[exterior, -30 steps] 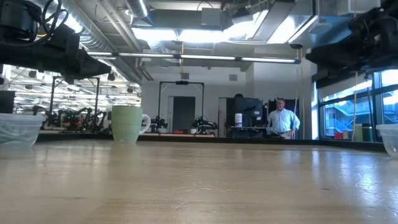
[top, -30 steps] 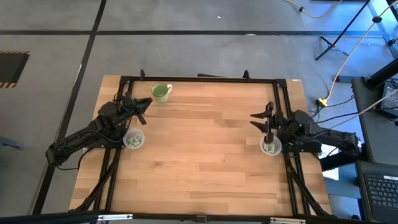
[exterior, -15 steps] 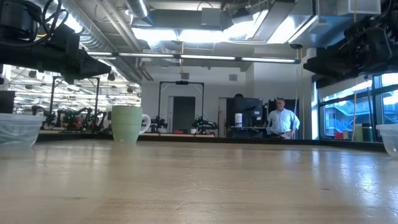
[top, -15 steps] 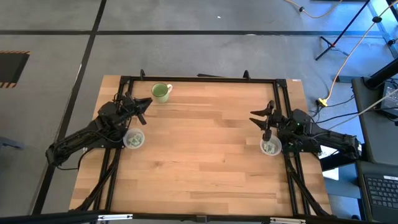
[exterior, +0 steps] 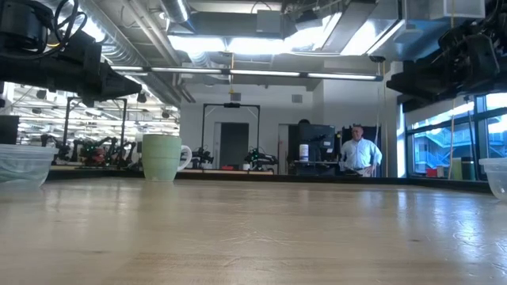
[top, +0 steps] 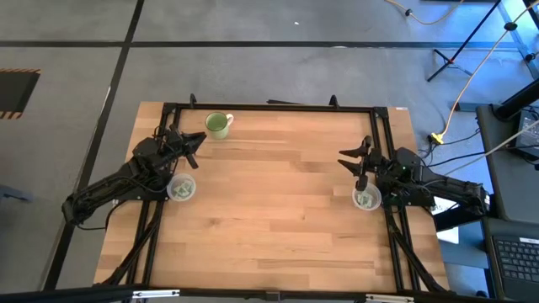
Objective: Pick and place items into bin
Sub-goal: Return to Home Position
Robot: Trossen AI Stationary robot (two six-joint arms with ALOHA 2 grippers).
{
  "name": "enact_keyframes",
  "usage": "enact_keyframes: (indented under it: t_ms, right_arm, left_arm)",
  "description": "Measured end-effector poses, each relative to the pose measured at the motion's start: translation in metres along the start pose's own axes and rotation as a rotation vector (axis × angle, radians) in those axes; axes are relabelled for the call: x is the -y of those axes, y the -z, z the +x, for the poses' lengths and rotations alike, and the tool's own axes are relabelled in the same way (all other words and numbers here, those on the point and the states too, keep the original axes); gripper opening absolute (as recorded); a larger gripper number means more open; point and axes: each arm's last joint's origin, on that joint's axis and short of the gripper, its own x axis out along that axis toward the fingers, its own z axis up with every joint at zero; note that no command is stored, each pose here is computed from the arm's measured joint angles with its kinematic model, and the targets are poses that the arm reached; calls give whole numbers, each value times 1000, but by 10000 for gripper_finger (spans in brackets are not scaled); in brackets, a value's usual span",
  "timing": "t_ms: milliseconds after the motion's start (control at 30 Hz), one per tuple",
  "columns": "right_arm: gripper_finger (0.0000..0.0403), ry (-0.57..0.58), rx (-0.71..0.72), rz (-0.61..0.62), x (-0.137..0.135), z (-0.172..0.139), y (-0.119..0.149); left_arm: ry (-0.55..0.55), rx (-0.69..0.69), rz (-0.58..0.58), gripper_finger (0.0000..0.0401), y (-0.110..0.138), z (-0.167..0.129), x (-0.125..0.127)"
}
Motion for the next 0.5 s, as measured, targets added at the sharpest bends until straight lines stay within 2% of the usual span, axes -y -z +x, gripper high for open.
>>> enact_keyframes:
  t_ms: [500]
  right_arm:
    - [149,1,-1,0,0,0,0]
  left_arm:
    - [0,0,0,51,0,0,0]
